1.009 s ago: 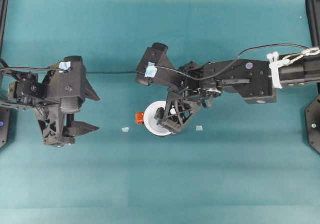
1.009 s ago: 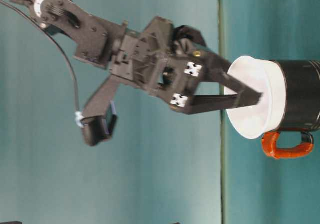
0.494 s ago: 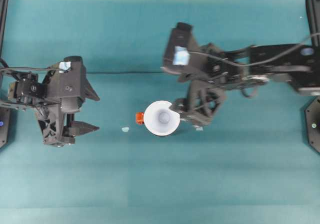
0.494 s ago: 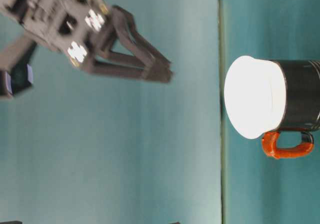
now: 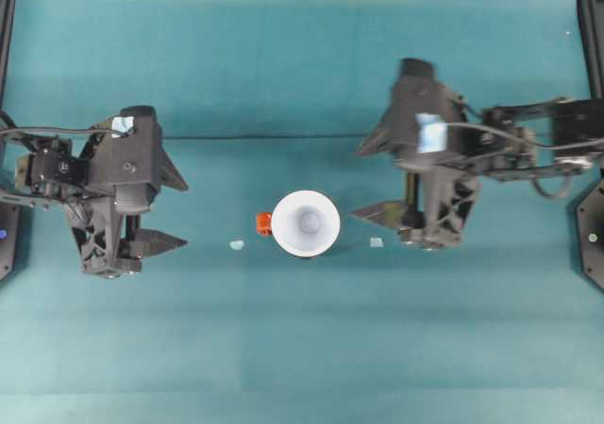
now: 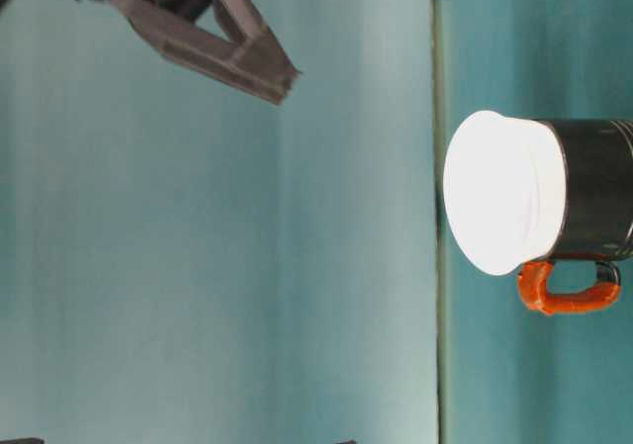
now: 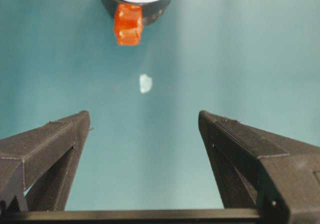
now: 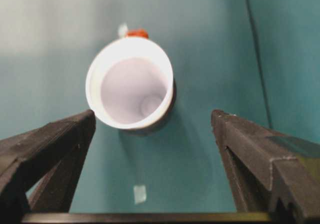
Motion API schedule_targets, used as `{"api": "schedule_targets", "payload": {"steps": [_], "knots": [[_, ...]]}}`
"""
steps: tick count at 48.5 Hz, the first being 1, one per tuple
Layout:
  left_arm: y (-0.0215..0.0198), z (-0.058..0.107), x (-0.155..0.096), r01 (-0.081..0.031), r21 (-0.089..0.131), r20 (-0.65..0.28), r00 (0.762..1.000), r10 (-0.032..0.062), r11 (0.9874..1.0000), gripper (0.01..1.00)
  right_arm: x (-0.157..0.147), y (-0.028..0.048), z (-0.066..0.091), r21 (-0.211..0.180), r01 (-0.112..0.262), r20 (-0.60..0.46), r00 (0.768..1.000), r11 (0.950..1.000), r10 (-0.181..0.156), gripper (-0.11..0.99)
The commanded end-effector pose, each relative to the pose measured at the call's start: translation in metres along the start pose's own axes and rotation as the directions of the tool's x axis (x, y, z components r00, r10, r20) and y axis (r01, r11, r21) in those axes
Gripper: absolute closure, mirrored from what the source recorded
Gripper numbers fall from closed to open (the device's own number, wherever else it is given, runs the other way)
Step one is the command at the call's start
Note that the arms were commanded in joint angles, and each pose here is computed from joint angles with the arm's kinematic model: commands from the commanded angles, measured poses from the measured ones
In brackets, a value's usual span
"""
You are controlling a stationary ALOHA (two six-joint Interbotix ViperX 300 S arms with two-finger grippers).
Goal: Put the paper cup into the moved red handle cup holder.
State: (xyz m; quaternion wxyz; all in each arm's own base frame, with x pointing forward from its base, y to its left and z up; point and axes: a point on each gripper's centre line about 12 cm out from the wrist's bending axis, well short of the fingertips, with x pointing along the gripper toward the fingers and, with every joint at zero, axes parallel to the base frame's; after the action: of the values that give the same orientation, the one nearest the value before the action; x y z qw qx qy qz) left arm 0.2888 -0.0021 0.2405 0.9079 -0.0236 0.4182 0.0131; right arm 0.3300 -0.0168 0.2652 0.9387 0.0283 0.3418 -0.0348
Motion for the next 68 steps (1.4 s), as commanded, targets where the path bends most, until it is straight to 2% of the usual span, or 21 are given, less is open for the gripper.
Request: {"api": "schedule_targets", "payload": {"steps": [1, 7, 17, 38, 68], "knots": [[-0.0005, 0.006, -0.005, 0.000, 0.005, 0.026, 1.000, -0.0004, 1.0000, 0.051, -0.011, 0.0010, 0.001, -0.011, -0.005, 0.055, 0.998, 0.9999, 0.006, -0.03], [-0.0006, 0.006, -0.005, 0.001, 0.004, 0.026, 1.000, -0.0012, 1.0000, 0.051, -0.015, 0.0009, -0.010, -0.012, -0.005, 0.044, 0.999, 0.9999, 0.006, -0.02], [-0.0005, 0.007, -0.005, 0.000, 0.005, 0.029, 1.000, -0.0006, 1.0000, 0.051, -0.019, 0.0016, -0.015, -0.008, -0.009, 0.046, 0.999, 0.9999, 0.009, -0.02], [-0.0015, 0.006, -0.006, 0.003, 0.006, 0.029, 1.000, -0.0034, 1.0000, 0.051, -0.018, 0.0054, -0.015, -0.013, -0.019, 0.047, 0.999, 0.9997, 0.020, -0.02], [-0.0024, 0.007, -0.006, 0.006, 0.008, 0.034, 0.999, -0.0059, 1.0000, 0.051, -0.017, 0.0058, -0.016, -0.015, -0.019, 0.044, 0.999, 0.9997, 0.020, -0.02]]}}
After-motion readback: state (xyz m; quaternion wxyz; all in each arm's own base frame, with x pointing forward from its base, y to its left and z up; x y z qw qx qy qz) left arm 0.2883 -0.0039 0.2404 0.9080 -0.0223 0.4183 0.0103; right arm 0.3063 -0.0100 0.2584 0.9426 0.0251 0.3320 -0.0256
